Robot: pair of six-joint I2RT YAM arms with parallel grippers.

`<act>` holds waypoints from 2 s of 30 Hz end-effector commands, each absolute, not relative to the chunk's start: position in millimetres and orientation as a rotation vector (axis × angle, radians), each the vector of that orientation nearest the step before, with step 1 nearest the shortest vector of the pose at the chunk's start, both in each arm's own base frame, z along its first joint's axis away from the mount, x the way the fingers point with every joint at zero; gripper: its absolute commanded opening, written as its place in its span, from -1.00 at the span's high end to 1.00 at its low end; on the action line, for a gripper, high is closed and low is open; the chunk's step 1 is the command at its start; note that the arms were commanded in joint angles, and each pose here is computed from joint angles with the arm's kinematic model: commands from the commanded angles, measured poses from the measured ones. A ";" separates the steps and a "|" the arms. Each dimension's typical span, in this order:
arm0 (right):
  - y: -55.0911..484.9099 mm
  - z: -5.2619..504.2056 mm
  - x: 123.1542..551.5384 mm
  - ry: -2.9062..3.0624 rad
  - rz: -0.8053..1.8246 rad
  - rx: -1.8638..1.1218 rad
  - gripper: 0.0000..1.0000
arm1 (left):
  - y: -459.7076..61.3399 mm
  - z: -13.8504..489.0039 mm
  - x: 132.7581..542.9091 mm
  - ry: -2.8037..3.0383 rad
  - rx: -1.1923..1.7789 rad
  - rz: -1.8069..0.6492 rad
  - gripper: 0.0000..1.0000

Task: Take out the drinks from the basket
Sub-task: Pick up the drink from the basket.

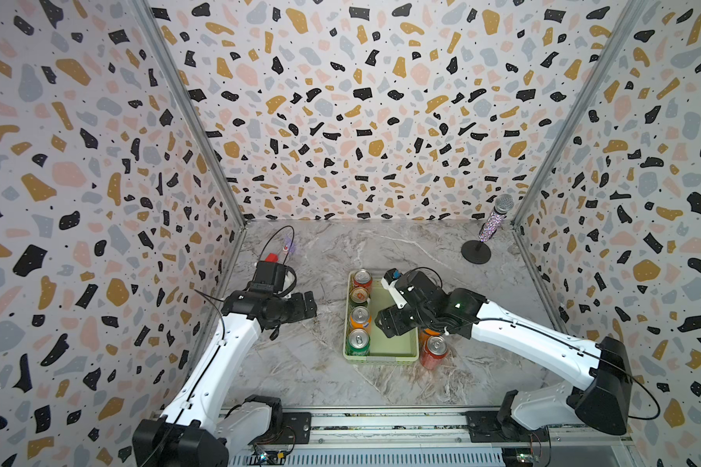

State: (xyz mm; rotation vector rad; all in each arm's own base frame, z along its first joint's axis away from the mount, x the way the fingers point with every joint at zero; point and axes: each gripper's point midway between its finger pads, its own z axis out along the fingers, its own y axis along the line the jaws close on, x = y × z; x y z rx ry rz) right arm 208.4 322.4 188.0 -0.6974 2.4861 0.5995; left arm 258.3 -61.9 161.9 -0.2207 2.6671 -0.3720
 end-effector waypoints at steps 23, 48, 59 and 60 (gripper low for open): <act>382.1 163.8 204.8 2.498 0.461 -0.778 -0.67 | -55.3 167.2 256.4 2.631 -0.227 -0.390 -1.00; 395.1 157.7 193.9 2.508 0.456 -0.779 -0.69 | -54.6 166.0 257.1 2.635 -0.249 -0.411 -1.00; 393.4 156.1 189.7 2.517 0.439 -0.785 -0.69 | -57.1 165.8 257.2 2.636 -0.241 -0.431 -1.00; 393.5 154.8 189.4 2.521 0.437 -0.784 -0.69 | -57.2 166.1 257.2 2.635 -0.240 -0.431 -1.00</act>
